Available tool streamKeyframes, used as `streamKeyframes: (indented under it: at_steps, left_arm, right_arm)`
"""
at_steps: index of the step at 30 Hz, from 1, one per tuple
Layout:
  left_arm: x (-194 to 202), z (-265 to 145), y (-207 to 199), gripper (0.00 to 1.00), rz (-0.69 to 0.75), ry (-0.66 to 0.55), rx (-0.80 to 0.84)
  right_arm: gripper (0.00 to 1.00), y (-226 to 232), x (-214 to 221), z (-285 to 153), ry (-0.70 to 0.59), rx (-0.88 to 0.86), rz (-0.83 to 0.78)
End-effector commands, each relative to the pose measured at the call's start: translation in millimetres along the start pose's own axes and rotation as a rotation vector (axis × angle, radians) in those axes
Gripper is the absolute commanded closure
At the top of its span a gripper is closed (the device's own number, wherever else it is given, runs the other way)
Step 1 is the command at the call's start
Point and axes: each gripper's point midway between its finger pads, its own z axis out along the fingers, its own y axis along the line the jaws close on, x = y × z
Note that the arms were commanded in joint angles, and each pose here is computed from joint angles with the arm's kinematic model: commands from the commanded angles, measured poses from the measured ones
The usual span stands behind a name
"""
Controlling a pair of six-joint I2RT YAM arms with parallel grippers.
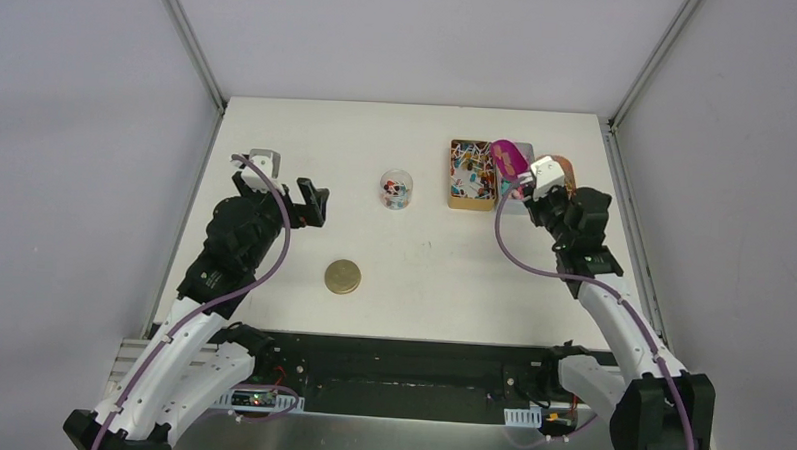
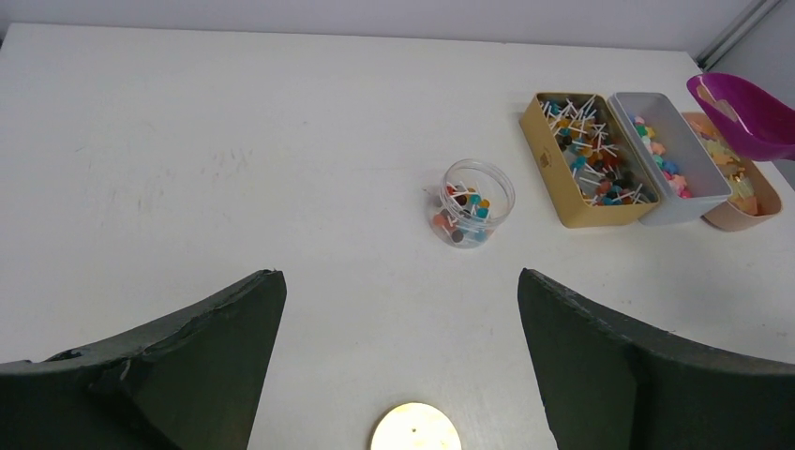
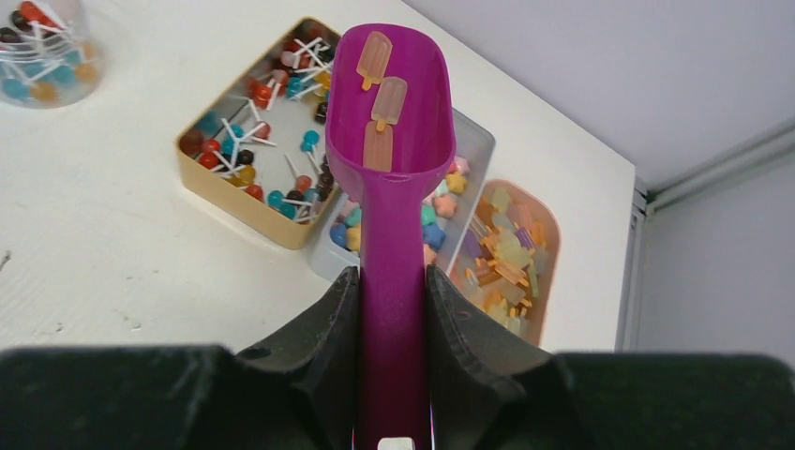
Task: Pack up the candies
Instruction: Scoop the fake candies from the storage box, then place the fake candies in the packing bottle.
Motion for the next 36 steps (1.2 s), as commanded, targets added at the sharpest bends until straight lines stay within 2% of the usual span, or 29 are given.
streamKeyframes:
  at_steps: [1, 10, 36]
  left_arm:
    - [-10.5, -1.6, 9.2, 0.01, 0.008, -0.043, -0.047]
    - [-11.3, -2.7, 14.3, 0.01, 0.007, -0.047, -0.075]
    - [-16.6, -6.6, 21.5, 0.01, 0.001, -0.070, -0.117]
  right_arm:
    - [1.00, 14.6, -46.9, 7.5, -0.102, -0.093, -0.095]
    - [1.00, 66.7, -58.3, 25.5, -0.032, -0.250, -0.270]
    - [1.00, 138.8, -87.6, 63.0, 0.092, -0.318, -0.613]
